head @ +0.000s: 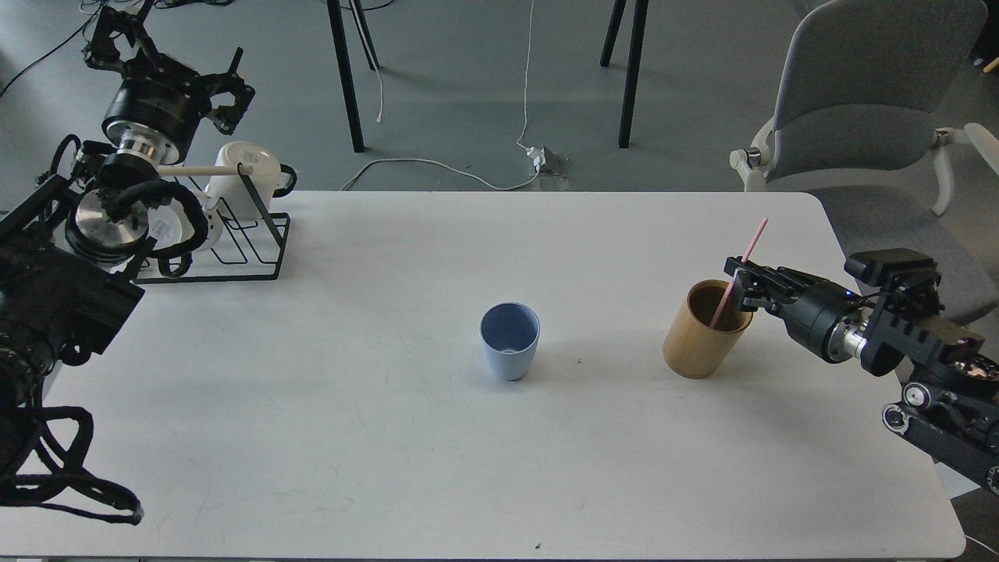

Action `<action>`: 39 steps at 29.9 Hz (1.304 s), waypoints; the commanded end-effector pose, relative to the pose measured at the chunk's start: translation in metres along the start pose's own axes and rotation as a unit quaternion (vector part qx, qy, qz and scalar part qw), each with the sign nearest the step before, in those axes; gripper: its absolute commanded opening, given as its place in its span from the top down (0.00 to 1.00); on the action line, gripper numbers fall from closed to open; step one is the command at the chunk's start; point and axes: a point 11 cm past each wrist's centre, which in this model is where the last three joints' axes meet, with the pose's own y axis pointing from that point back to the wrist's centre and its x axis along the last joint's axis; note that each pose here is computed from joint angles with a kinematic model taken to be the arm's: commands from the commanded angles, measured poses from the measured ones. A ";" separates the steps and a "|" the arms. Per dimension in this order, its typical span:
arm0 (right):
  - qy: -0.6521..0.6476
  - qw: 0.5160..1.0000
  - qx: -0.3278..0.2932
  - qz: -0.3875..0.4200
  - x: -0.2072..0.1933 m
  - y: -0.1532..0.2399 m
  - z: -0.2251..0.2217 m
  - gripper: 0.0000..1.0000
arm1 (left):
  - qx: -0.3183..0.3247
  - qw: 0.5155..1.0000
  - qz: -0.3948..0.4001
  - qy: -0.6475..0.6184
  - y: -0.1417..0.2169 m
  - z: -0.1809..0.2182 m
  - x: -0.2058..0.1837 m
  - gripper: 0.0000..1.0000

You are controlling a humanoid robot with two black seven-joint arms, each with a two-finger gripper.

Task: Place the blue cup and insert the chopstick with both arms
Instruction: 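Reach the right gripper to the pink stick in the tan cup and grasp it, then pull the pink stick up out of the tan cup with the right gripper, then move the pink stick over the blue cup and lower it inside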

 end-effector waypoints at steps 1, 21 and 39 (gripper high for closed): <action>0.004 1.000 0.007 0.001 0.003 0.002 -0.003 0.97 | -0.002 1.000 -0.001 0.000 -0.001 0.001 -0.001 0.00; 0.103 0.985 0.065 0.120 0.194 0.037 -0.050 0.97 | -0.008 1.000 0.004 -0.016 0.002 0.018 0.004 0.00; -0.060 0.975 0.211 0.022 0.081 -0.070 -0.188 0.98 | -0.010 1.000 -0.006 -0.019 -0.006 0.024 -0.007 0.00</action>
